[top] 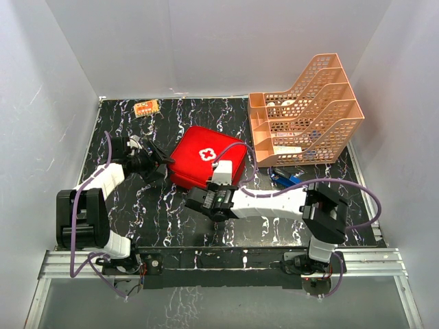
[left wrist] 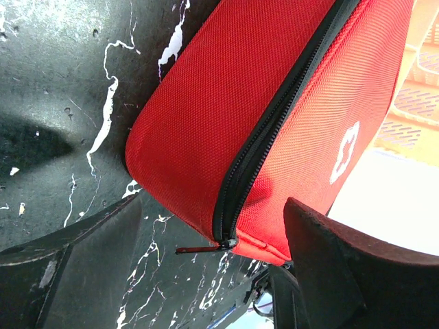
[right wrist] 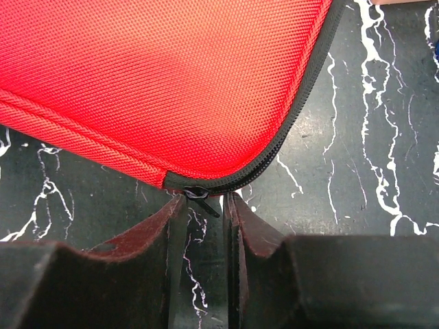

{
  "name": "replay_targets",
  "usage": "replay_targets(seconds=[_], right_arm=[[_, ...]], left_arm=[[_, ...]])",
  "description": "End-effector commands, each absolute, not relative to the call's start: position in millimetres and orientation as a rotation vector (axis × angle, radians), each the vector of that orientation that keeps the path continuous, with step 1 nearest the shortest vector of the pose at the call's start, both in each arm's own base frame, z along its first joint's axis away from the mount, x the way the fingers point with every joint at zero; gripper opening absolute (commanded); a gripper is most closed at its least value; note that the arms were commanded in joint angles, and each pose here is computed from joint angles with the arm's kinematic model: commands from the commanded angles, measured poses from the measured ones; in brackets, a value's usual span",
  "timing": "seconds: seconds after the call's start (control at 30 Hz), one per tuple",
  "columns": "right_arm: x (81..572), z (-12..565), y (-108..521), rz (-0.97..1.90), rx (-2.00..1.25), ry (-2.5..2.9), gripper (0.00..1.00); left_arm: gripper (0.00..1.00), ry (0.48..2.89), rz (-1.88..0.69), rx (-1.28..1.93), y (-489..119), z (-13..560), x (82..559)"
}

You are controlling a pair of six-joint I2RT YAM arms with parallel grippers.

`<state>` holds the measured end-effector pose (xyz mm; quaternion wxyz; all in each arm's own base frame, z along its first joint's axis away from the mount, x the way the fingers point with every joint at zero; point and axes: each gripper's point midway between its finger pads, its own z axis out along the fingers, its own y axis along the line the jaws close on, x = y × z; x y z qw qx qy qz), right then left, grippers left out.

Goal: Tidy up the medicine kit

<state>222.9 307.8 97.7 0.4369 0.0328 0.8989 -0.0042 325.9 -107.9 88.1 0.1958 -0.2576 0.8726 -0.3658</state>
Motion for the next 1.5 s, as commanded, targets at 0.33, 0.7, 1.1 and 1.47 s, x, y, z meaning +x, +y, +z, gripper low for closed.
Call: replay_targets(seconds=[0.33, 0.7, 1.1, 1.47], right_arm=[[237, 105, 299, -0.172, 0.101, 2.159, 0.2], [234, 131, 315, 0.061, -0.044, 2.129, 0.09], [229, 128, 318, 0.388, -0.221, 2.081, 0.0], [222, 127, 290, 0.734, -0.234, 2.044, 0.0]], left_arm=[[0.82, 2.416, -1.07, -0.669, -113, 102, 328], [0.83, 2.407, -1.054, -0.689, -111, 102, 323], [0.83, 2.426, -1.093, -0.629, -121, 103, 329], [0.64, 2.52, -1.054, -0.631, -124, 89, 333]])
